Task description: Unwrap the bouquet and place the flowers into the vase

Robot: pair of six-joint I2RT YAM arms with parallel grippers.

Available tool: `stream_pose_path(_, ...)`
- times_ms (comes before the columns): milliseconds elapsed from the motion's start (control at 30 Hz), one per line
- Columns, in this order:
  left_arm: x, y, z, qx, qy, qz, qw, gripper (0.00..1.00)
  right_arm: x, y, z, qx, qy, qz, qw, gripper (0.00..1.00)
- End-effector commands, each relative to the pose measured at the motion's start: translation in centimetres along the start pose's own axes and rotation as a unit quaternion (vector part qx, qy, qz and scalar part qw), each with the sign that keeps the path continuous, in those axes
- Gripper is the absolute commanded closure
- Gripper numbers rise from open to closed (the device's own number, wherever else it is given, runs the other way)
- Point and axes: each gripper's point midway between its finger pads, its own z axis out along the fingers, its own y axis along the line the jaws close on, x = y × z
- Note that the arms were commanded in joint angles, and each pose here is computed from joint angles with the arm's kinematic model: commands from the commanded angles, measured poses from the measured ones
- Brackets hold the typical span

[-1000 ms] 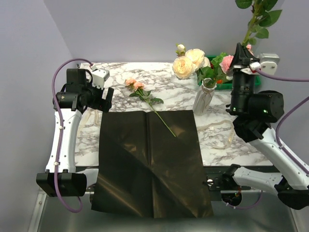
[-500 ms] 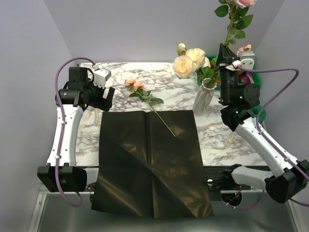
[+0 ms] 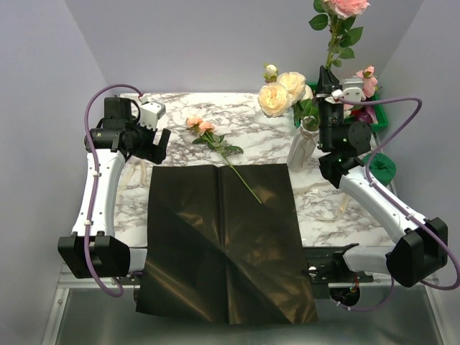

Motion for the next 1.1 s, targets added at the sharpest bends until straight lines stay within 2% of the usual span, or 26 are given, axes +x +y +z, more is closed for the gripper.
stream_pose_path(0, -0.5, 0.1, 0.4, 0.010, -0.009, 0.000, 1.000, 0.01, 1.2, 0.0, -0.5, -0.002, -0.008, -0.011, 1.000, 0.99)
stream_pose_path(200, -0.3, 0.2, 0.2, 0.006, -0.008, 0.003, 1.000, 0.01, 4.5, 0.4, -1.9, -0.007, 0.022, -0.018, 1.000, 0.99)
stream_pose_path(433, -0.3, 0.3, -0.4, 0.001, -0.012, 0.003, 1.000, 0.01, 6.1, 0.0, -4.0, -0.002, 0.065, 0.008, 0.998, 0.97)
stream_pose_path(467, -0.4, 0.3, -0.5, 0.002, -0.015, 0.002, 1.000, 0.01, 6.5, 0.0, -4.4, -0.002, 0.078, 0.015, 0.997, 0.84)
stream_pose_path(533, -0.5, 0.2, -0.7, 0.003, -0.016, 0.002, 1.000, 0.01, 6.1, -0.2, -5.0, -0.005, 0.085, 0.021, 0.996, 0.66)
stream_pose_path(567, -0.7, 0.1, -1.0, 0.004, -0.021, 0.002, 1.000, 0.01, 6.7, 0.0, -5.6, -0.012, 0.108, 0.026, 0.994, 0.51)
stream_pose_path(633, -0.7, 0.0, -1.2, 0.003, -0.022, 0.001, 1.000, 0.01, 5.9, -0.2, -6.3, -0.014, 0.117, 0.041, 0.992, 0.40)
stream_pose_path(667, -0.7, -0.1, -1.3, 0.003, -0.024, 0.002, 1.000, 0.01, 6.7, -0.1, -7.2, -0.016, 0.140, 0.052, 0.989, 0.31)
stream_pose_path(800, -0.6, -0.4, -1.6, 0.007, -0.027, -0.001, 1.000, 0.01, 7.3, -0.4, -10.0, -0.017, 0.184, 0.084, 0.979, 0.22)
stream_pose_path(1000, -0.6, -0.7, -2.1, 0.010, -0.028, -0.002, 1.000, 0.01, 7.0, -0.7, -14.5, -0.010, 0.230, 0.132, 0.964, 0.21)
stream_pose_path(1067, -0.6, -0.8, -2.2, 0.011, -0.030, -0.001, 0.999, 0.01, 7.0, 0.5, -16.1, -0.033, 0.245, 0.131, 0.960, 0.21)
